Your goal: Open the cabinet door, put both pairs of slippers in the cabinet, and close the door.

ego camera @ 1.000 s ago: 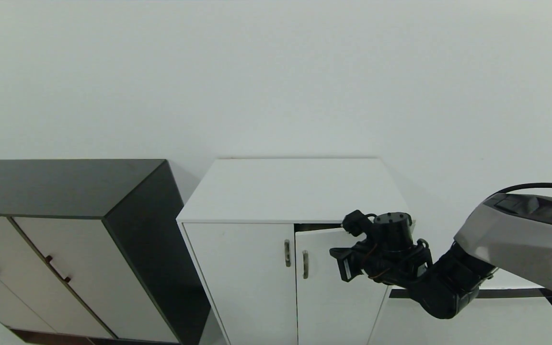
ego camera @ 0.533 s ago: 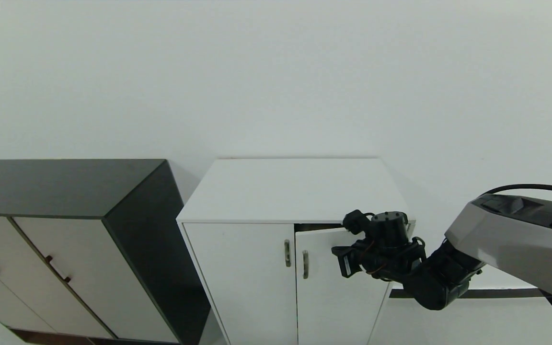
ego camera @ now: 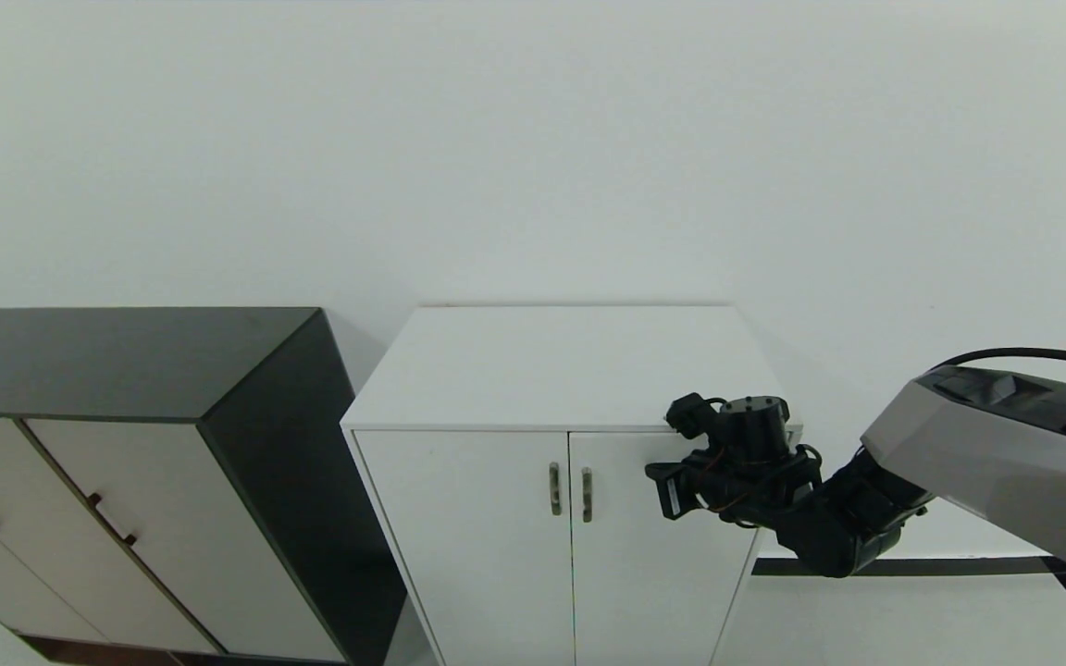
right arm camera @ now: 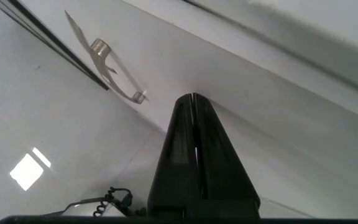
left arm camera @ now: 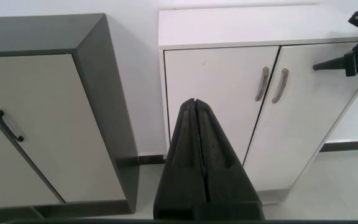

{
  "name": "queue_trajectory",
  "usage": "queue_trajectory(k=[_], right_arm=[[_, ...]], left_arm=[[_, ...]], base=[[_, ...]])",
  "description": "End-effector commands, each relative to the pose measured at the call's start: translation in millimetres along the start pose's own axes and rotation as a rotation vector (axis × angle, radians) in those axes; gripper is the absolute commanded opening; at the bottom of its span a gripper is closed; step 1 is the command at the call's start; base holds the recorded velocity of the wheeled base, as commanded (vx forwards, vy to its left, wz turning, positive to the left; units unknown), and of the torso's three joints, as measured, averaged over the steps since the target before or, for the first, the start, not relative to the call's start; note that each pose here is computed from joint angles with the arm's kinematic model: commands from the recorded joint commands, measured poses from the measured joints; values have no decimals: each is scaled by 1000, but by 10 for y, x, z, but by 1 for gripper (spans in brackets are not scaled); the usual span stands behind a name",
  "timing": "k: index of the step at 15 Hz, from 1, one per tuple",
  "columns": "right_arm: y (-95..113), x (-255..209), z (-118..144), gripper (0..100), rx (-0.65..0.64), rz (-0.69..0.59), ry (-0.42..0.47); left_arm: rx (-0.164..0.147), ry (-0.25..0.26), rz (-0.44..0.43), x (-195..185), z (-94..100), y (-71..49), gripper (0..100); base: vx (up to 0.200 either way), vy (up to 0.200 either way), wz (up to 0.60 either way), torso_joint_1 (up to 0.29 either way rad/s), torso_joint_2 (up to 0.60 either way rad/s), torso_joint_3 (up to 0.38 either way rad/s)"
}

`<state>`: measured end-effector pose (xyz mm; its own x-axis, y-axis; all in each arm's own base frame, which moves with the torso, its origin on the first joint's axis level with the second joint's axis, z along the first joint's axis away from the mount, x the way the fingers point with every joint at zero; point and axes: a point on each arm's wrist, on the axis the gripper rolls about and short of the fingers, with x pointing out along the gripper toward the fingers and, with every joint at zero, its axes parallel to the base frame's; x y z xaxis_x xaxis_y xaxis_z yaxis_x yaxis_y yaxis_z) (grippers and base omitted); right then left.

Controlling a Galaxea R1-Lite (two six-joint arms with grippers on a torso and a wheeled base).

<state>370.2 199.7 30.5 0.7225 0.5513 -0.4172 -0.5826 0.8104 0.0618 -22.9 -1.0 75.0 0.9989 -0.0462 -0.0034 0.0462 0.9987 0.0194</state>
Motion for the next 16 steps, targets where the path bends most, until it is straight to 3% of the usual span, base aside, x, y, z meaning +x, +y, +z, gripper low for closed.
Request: queue_trajectory(k=[1,16], right_arm=[[-17,13,-21,0,2,-3,4],[-49,45,-11,0,7,-11,18]], left_arm=[[0,1,0,1,0,0,0],[0,1,0,1,0,0,0]], base=[[0,0,0,0,0,0],[0,0,0,0,0,0]])
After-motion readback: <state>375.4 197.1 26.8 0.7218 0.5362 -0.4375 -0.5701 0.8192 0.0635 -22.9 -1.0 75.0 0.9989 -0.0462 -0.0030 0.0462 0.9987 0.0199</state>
